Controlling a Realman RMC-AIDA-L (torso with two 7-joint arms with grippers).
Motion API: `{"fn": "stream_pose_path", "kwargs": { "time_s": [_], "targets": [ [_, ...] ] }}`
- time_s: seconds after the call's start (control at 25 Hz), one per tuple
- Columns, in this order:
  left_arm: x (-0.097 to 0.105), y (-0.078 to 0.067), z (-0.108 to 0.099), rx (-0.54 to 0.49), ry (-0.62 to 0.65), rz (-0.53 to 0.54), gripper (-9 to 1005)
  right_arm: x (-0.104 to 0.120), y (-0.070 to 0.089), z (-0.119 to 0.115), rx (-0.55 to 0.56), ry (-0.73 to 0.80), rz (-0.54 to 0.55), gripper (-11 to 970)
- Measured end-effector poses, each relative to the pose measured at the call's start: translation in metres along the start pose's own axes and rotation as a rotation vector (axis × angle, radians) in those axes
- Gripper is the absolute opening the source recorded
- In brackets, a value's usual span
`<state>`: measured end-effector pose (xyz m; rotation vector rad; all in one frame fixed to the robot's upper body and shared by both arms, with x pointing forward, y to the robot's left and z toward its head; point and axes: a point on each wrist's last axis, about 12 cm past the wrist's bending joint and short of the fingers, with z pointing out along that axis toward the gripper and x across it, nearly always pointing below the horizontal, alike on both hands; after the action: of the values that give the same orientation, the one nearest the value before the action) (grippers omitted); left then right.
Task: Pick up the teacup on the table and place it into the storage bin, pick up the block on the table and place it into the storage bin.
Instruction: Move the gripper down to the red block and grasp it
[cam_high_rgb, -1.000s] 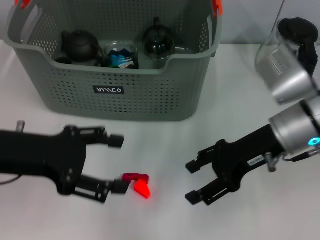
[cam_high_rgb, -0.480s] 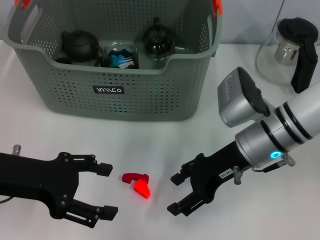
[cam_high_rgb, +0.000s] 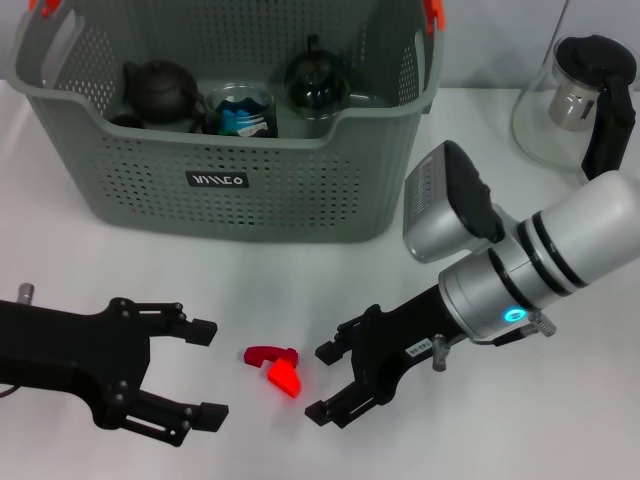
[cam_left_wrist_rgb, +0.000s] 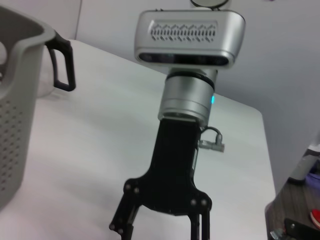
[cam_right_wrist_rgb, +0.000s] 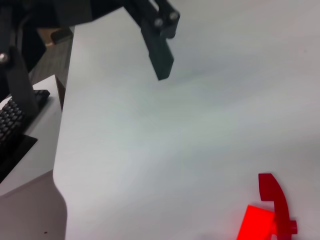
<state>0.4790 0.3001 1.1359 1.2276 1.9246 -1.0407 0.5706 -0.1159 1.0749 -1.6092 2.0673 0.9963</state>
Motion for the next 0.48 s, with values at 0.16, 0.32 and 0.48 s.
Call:
{"fn": "stream_pose_path", "kwargs": {
  "time_s": [0.16, 0.32, 0.48],
  "targets": [
    [0.0, 0.001, -0.006, -0.02, -0.009, -0.003, 952, -0.001, 0.002, 0.007, 0.004, 0.0, -0.005, 865],
    [0.001, 0.001, -0.008, -0.03, -0.013, -0.005, 952, -0.001, 0.002, 0.012, 0.016, 0.004, -0.011, 865],
    [0.0, 0.001, -0.008, -0.031, -0.014, -0.004, 952, -0.003, 0.002, 0.017, 0.032, 0.003, -0.017, 865]
  ]
}}
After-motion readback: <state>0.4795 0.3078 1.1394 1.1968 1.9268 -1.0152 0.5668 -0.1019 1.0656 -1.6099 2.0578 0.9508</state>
